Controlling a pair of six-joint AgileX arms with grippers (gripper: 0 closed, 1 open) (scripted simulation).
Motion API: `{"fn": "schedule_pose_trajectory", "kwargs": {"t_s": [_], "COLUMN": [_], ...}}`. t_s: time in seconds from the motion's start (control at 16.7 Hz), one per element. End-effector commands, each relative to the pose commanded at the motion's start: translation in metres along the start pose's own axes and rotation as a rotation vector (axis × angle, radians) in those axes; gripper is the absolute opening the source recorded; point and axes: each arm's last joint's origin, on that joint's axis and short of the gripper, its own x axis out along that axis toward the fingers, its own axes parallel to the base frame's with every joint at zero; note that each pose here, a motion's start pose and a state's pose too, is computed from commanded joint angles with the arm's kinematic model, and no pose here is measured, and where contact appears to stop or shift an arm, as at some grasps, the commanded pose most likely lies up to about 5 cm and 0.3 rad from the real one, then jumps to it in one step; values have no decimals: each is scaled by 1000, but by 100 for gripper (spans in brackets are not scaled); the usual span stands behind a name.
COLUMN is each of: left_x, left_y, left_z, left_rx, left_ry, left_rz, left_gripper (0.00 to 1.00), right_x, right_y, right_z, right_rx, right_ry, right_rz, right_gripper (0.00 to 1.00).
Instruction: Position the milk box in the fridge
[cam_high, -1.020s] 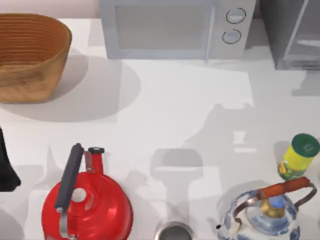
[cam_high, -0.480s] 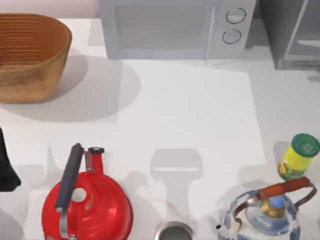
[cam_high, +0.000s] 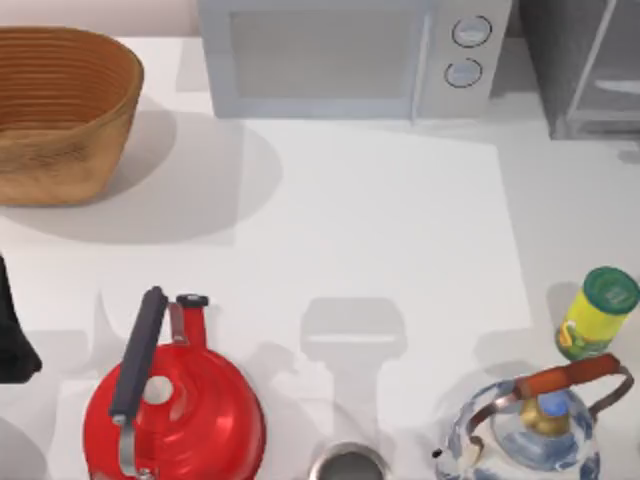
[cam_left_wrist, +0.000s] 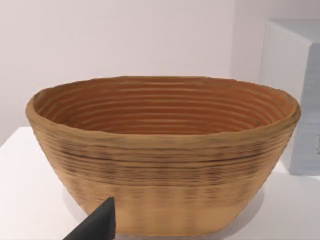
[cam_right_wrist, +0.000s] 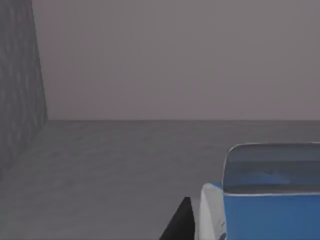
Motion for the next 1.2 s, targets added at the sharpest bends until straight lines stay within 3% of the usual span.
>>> {"fn": "schedule_pose_trajectory", "kwargs": {"t_s": [0.24, 0.66, 1.08, 1.2], "left_x": [0, 0, 0, 0], "left_y": [0, 0, 0, 0], "left_z": [0, 0, 0, 0], "left_rx": [0, 0, 0, 0], "left_ry": [0, 0, 0, 0], "left_rz": [0, 0, 0, 0], "left_gripper": [100, 100, 100, 100], "right_x": [24, 105, 119, 119], "right_y": [0, -4, -2, -2], "right_z": [-5, 16, 21, 21], "right_rx": [8, 0, 0, 0], "right_ry": [20, -8, -1, -1], "right_rz": [9, 1, -1, -1], "right_gripper": [0, 0, 0, 15]}}
